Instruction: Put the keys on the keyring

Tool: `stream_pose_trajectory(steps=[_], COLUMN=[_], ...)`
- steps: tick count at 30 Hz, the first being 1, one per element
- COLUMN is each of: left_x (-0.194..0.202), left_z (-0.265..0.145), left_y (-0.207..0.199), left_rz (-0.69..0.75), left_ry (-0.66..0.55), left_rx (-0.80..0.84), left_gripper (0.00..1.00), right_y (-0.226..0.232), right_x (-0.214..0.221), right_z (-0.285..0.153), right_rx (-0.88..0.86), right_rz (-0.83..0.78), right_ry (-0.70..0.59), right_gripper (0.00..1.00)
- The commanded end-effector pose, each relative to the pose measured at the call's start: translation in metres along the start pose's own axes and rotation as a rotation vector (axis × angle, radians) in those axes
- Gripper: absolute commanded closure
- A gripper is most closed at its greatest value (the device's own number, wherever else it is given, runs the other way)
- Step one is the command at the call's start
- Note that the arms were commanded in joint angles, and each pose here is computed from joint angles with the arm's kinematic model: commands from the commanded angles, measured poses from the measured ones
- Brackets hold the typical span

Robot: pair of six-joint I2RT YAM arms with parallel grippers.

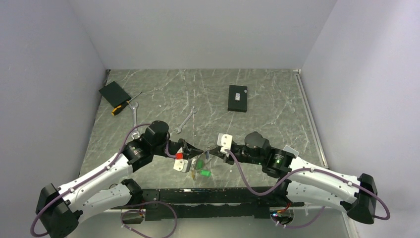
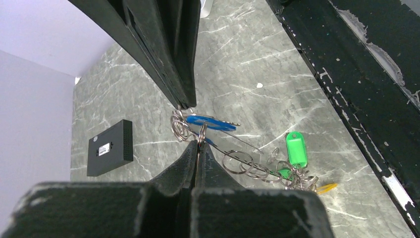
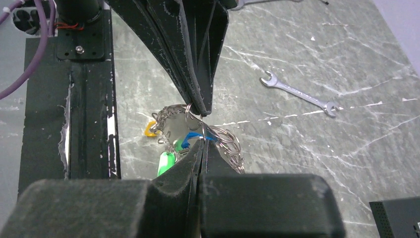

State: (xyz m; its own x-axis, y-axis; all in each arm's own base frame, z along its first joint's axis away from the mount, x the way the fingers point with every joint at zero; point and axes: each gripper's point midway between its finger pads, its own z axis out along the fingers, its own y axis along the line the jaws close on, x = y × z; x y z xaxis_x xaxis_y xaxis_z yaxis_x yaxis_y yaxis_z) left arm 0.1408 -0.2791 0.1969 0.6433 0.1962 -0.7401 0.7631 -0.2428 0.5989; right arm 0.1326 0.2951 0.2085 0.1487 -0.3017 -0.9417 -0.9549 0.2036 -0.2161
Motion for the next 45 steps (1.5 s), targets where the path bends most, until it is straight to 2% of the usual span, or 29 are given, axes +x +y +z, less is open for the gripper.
stream_pose_trajectory(steps=[1, 21, 25, 28, 34, 41, 45], left_x=[-0.024, -0.017, -0.018, -0.013, 0.015, 0.036, 0.045], left_z=[0.000, 0.002, 0.002, 0.002, 0.007, 0.017, 0.015], left_y=[0.019, 0.019, 0.018, 0.016, -0.004, -0.025, -0.027], left_rz=[0.048, -0.026, -0.033, -0.051, -0.123, -0.140, -0.133], left_ry=[-0.075, -0.053, -0.055, -0.034, 0.093, 0.214, 0.272], left_rx=[-0.023, -0.027, -0.029, -0.014, 0.065, 0.130, 0.158], left_gripper=[1.00, 1.00, 1.00, 1.00, 1.00, 1.00, 1.00], right_y=[-0.003, 0.004, -0.011, -0.033, -0.055, -0.076, -0.084], right_x=[-0.019, -0.016, -0.018, -0.023, -0.009, 0.007, 0.012], right_z=[0.005, 0.003, -0.003, -0.013, -0.019, -0.025, -0.033], right_rx=[0.003, 0.006, 0.103, 0.240, 0.382, 0.551, 0.618], right_rz=[-0.033, -0.060, -0.040, -0.026, 0.012, 0.127, 0.136], right_ry=[-0.046, -0.035, -0.042, -0.064, -0.010, 0.014, 0.018], right_gripper=[1.00, 1.00, 1.00, 1.00, 1.00, 1.00, 1.00])
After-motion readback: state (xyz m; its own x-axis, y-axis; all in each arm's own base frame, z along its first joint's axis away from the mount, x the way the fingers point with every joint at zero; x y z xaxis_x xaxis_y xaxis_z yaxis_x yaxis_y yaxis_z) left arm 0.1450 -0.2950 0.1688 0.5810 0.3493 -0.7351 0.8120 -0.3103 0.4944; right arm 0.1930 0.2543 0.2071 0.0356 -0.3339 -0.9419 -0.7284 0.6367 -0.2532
